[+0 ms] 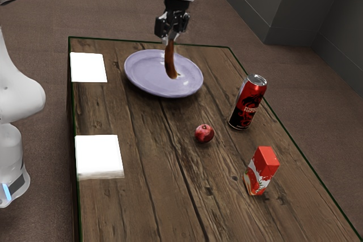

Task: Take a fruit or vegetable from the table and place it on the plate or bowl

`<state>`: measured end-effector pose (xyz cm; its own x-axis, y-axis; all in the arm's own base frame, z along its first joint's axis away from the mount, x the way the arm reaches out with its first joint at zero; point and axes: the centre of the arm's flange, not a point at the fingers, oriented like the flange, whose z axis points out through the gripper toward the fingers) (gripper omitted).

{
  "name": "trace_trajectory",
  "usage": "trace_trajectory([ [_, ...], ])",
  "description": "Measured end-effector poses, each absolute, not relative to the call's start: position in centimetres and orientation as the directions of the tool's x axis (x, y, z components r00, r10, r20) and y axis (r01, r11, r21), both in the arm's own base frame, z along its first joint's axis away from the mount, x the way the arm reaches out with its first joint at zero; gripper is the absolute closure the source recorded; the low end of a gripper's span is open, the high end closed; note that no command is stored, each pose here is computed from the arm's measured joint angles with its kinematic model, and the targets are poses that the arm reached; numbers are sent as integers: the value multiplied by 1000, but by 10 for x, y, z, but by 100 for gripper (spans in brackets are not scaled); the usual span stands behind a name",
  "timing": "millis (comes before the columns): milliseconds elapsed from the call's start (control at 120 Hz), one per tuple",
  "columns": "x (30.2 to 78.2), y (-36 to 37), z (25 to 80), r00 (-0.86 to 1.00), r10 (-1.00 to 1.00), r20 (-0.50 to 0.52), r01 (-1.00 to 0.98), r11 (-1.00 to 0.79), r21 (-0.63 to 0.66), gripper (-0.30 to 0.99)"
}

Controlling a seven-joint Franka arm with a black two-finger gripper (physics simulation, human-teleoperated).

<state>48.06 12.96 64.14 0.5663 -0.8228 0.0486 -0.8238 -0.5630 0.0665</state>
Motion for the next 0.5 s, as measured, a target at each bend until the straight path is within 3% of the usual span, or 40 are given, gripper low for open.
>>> trace_trajectory([
  [117,466,181,614,642,-766,-14,-753,-634,178,57],
  [217,468,171,594,628,-778,-3,-753,-608,252,30],
  [367,475,168,587,648,-759,62,-744,-615,261,12],
  [500,459,184,606,835,-547,-61,-528,-827,193,6],
])
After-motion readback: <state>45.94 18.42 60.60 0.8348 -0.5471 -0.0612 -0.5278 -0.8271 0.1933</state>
